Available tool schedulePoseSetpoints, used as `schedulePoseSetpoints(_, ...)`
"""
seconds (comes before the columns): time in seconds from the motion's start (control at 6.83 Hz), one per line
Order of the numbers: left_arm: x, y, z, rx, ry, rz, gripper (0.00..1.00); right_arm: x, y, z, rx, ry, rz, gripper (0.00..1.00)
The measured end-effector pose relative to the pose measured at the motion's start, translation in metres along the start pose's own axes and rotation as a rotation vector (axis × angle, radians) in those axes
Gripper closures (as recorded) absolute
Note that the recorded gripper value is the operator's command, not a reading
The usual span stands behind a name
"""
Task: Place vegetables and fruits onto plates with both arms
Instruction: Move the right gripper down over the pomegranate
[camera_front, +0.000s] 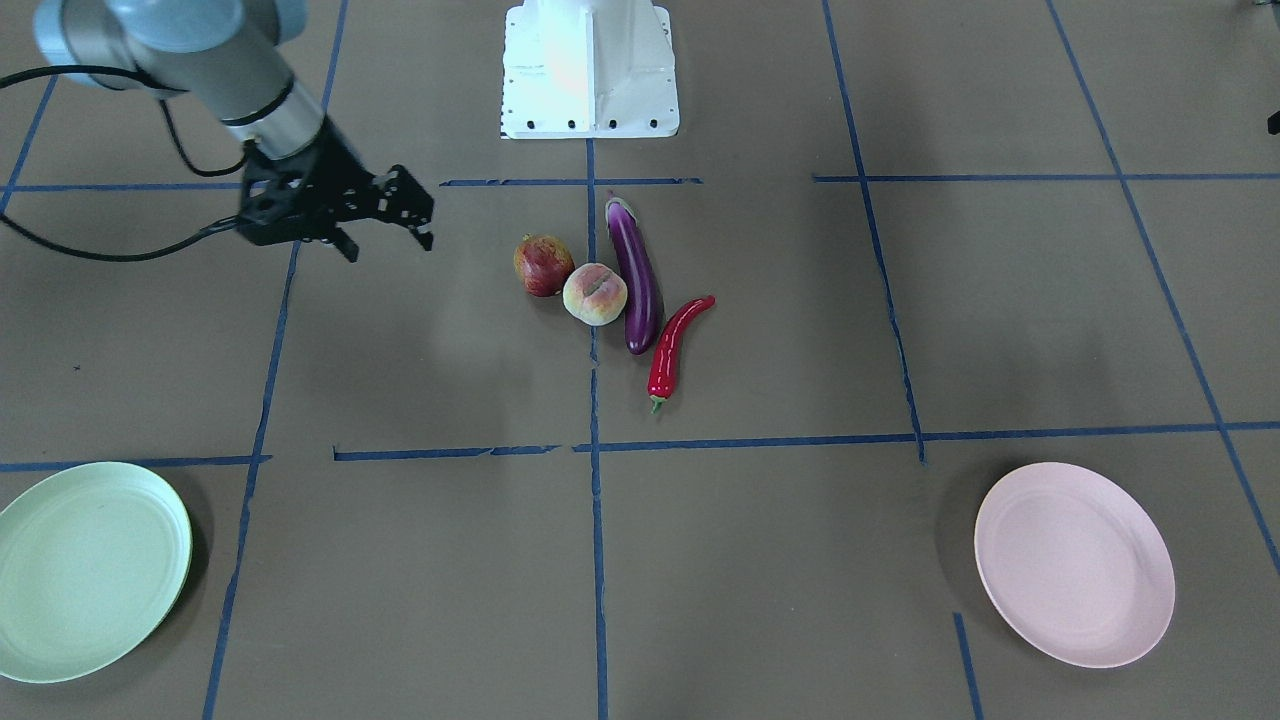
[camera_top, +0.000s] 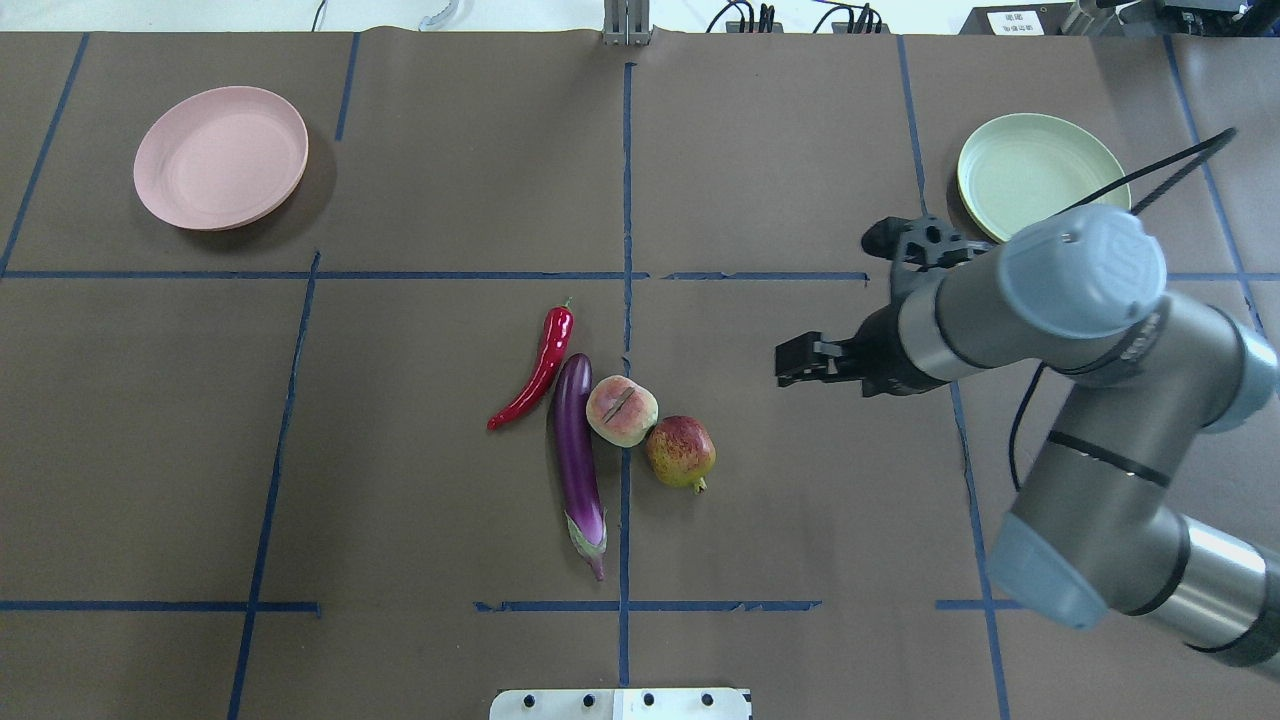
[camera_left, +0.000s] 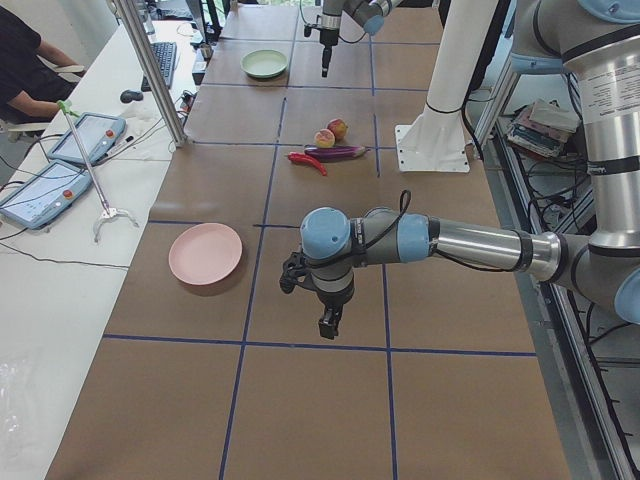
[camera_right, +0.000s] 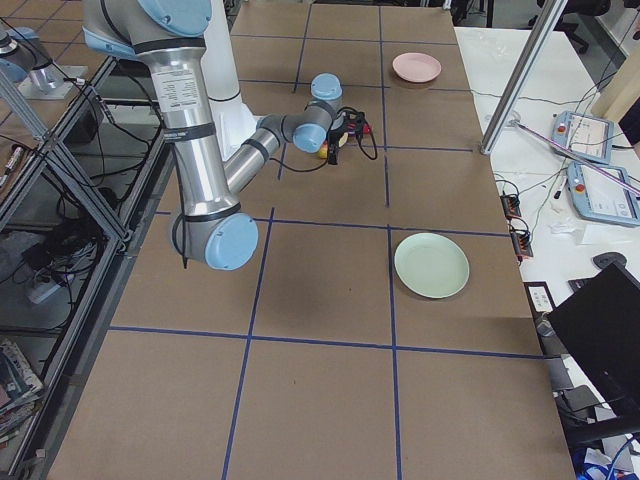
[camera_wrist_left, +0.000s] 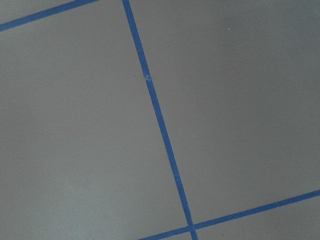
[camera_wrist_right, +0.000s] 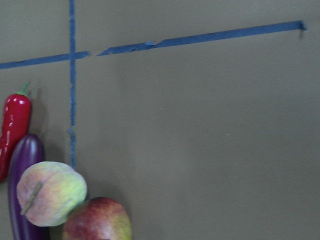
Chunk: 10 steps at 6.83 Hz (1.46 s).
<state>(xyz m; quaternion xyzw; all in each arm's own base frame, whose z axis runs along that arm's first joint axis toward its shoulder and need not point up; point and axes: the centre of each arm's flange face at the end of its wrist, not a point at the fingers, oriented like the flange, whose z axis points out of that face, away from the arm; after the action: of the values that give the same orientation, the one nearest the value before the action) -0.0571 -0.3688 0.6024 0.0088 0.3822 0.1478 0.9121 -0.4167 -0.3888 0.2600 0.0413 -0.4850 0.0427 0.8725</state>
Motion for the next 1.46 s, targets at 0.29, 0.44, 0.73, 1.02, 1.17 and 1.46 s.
schedulePoseSetpoints(0.29,-0.001,0.0,0.001,-0.001,0.002,-0.002,0.0,-0.09,0.028,0.031,0.032,0.075,-0.096,0.05)
schedulePoseSetpoints(0.44,-0.001,0.0,0.001,-0.002,0.002,-0.003,0.0,-0.114,0.032,0.05,0.046,0.114,-0.213,0.05)
schedulePoseSetpoints(0.73,-0.001,0.0,0.002,0.0,0.011,-0.004,0.0,-0.131,0.034,0.076,0.026,0.187,-0.425,0.01)
schedulePoseSetpoints(1.02,0.0,0.0,0.002,0.003,0.023,-0.006,0.0,-0.129,0.045,0.092,-0.017,0.267,-0.542,0.01)
schedulePoseSetpoints(1.17,0.0,0.0,0.002,0.004,0.024,-0.006,0.0,-0.128,0.053,0.101,-0.023,0.289,-0.565,0.01)
schedulePoseSetpoints(1.46,0.0,0.0,0.002,0.004,0.026,-0.007,0.0,-0.127,0.057,0.113,-0.031,0.312,-0.577,0.13)
